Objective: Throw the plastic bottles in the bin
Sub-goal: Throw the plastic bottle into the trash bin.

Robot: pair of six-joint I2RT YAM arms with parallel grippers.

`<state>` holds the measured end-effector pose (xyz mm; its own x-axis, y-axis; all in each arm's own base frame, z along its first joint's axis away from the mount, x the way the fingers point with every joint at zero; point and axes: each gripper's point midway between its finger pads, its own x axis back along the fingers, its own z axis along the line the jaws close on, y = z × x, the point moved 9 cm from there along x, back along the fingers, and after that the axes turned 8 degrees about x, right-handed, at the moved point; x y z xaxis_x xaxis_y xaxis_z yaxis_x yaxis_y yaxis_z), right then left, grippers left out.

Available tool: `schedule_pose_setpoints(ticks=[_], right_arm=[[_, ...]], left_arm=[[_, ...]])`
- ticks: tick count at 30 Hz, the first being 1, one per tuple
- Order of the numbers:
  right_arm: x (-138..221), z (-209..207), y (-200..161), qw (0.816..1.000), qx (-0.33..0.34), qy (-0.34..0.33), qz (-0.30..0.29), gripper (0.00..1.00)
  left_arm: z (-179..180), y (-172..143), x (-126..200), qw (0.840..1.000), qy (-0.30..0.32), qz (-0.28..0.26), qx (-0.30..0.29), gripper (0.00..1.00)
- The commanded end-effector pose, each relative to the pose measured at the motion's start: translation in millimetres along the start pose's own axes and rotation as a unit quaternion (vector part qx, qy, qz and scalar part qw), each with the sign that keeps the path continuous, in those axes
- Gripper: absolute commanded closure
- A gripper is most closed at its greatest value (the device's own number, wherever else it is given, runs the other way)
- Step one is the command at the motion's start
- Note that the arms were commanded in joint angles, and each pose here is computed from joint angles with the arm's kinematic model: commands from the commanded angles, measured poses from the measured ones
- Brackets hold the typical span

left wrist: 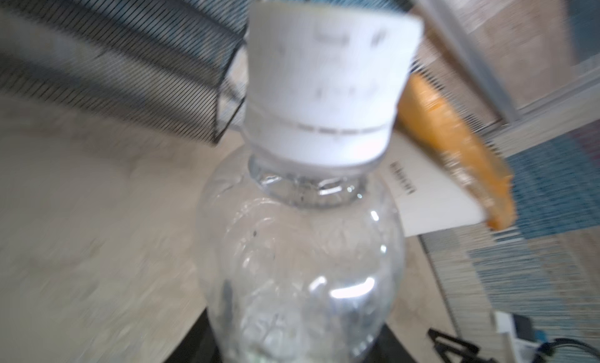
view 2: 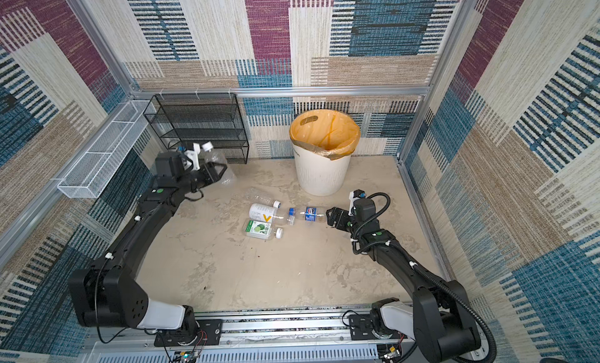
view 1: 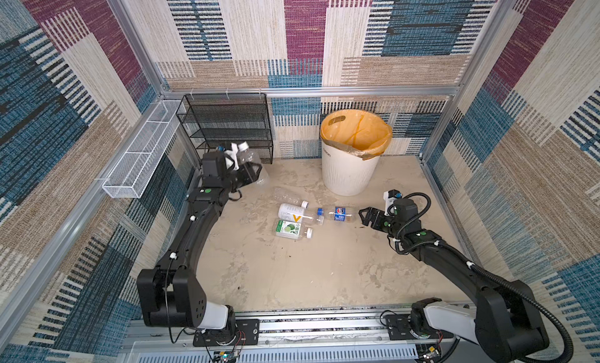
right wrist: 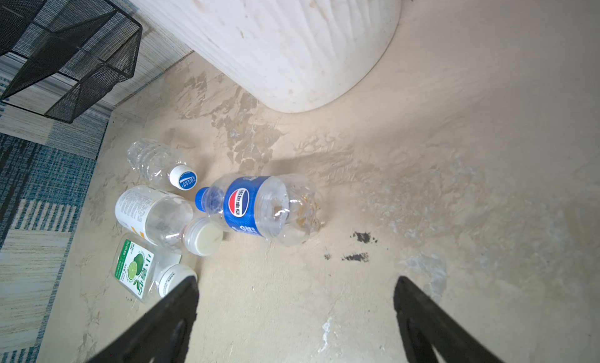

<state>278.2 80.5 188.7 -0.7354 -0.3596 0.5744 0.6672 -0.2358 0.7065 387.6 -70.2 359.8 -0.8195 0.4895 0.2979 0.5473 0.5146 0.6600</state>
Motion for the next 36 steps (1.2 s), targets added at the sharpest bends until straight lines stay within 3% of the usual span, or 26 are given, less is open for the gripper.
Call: schedule_pose_setpoints(ticks=[1,2,3,4,7,10,15,20,24,26,29,33,36], right_arm=[[2.4,7.2,15.0,1.0,-0.001,0.01,-0.024,0.05],[2.8,8.4,18.2,1.0,0.0,0.011,-0.027,0.05],[3.7,10.2,21.3,0.999,0.002,0.014,-0.03,0.05],[4.2,11.9,23.7,0.999,0.002,0.017,-0.03,0.04],[10.0,16.7,28.0,0.999,-0.002,0.03,-0.034,0.04],[21.7,16.6,24.4,0.999,-0.004,0.029,-0.039,0.03],[35.3,13.4,22.4,0.999,0.015,-0.005,-0.039,0.02],[30.6,15.3,26.9,0.998,0.068,-0.013,-0.005,0.01],[15.1,16.6,22.8,0.992,0.113,-0.002,0.052,0.02],[8.6,21.2,21.5,0.989,0.134,0.005,0.065,0.02],[-4.6,38.0,20.2,0.979,0.182,0.011,0.086,0.02],[-36.1,61.9,16.7,0.953,0.275,-0.03,0.121,0.0],[-57.7,67.1,20.1,0.929,0.336,-0.076,0.138,0.01]], left_arm=[[-102.9,39.9,-26.2,0.981,-0.19,-0.049,-0.006,0.45],[-132.7,45.2,-38.0,0.973,-0.227,-0.045,-0.019,0.39],[-162.0,50.1,-50.4,0.963,-0.263,-0.038,-0.033,0.25],[-179.4,54.9,-60.4,0.96,-0.274,-0.038,-0.042,0.01],[-182.4,71.7,-87.9,0.969,-0.24,-0.06,-0.021,0.0],[-171.8,80.9,-91.5,0.971,-0.234,-0.057,-0.008,0.01],[-150.9,78.9,-61.4,0.979,-0.177,-0.085,-0.051,0.01],[-112.8,70.2,-9.3,0.985,-0.112,-0.098,-0.091,0.01],[-79.0,39.3,35.9,0.978,-0.019,-0.096,-0.182,0.01],[-55.7,16.8,54.0,0.968,0.045,-0.085,-0.233,0.01],[-17.7,-10.3,73.8,0.951,0.147,-0.059,-0.265,0.01],[15.6,-39.8,88.5,0.942,0.183,-0.042,-0.277,0.01],[29.5,-57.0,92.3,0.946,0.188,-0.051,-0.26,0.01]])
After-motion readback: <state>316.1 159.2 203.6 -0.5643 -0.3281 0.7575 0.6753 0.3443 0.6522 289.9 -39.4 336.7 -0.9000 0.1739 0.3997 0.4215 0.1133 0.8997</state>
